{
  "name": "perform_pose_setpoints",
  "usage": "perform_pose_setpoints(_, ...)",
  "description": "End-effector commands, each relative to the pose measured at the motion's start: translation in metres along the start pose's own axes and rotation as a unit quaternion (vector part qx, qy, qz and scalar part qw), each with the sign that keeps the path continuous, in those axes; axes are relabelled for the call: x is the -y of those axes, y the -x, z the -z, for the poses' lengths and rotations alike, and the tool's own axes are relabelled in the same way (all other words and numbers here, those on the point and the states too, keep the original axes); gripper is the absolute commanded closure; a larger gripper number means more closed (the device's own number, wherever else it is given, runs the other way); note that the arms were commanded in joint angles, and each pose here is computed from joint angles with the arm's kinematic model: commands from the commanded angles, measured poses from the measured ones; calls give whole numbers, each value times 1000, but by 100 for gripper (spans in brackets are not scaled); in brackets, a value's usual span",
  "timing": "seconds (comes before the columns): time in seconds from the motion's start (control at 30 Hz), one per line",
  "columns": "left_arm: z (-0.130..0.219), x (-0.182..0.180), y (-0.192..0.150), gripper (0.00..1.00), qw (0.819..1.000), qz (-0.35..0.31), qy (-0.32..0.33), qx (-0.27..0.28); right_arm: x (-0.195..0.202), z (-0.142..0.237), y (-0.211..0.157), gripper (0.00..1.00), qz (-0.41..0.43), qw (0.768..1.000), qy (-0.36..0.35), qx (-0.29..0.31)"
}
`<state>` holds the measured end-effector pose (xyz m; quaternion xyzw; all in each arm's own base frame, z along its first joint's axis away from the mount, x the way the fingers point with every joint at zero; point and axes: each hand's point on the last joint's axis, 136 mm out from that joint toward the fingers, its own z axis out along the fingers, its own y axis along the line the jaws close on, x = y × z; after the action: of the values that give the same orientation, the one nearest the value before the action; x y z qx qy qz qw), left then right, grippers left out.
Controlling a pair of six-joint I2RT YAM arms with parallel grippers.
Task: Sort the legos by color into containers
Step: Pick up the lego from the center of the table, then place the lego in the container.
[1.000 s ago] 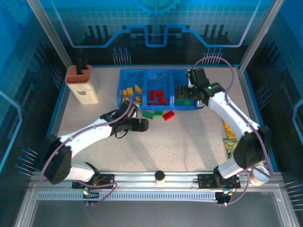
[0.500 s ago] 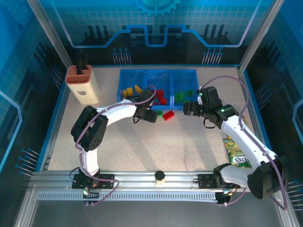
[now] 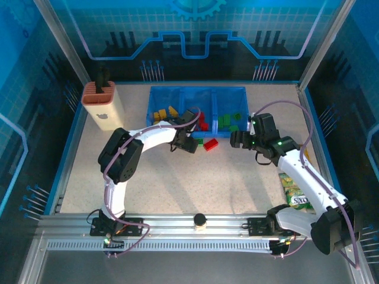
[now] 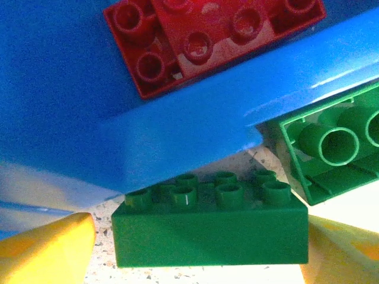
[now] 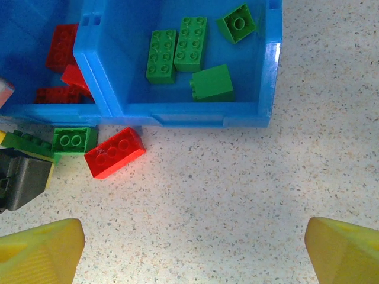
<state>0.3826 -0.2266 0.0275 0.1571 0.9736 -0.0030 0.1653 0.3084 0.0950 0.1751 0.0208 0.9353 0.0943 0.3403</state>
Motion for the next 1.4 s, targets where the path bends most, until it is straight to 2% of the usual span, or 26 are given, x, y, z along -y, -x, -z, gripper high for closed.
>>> perform_pose_setpoints(0.0,-3,6,6,17,1000,-2,-16,-3,2,3,1,4,-14,1000,6,10)
perform_pose_setpoints(0.17,-4,9,9,25,1000,3,-21,-1,4,3,-3,4,-18,1000,5,8)
perform_pose_setpoints(0.4,1,9,10,44,1000,11,-25,4,2,6,-3,4,-24,1000,12,12)
perform_pose_setpoints(0.5,8,9,9,50,999,16,-28,9,5,2,-15,4,-26,1000,9,-1)
perform_pose_setpoints(0.97,70,1,4,54,996,40,-48,68,11,-8,-39,4,-39,999,8,-21)
perform_pose_setpoints(1.1,101,13,21,54,989,34,-89,113,18,-8,-46,4,-51,998,-8,-22)
perform_pose_setpoints(1.23,134,36,47,54,975,12,-142,170,51,4,-56,4,-92,991,-95,-23)
perform_pose_setpoints(1.37,158,60,79,53,961,-3,-184,207,43,4,-68,4,-97,993,-59,-24)
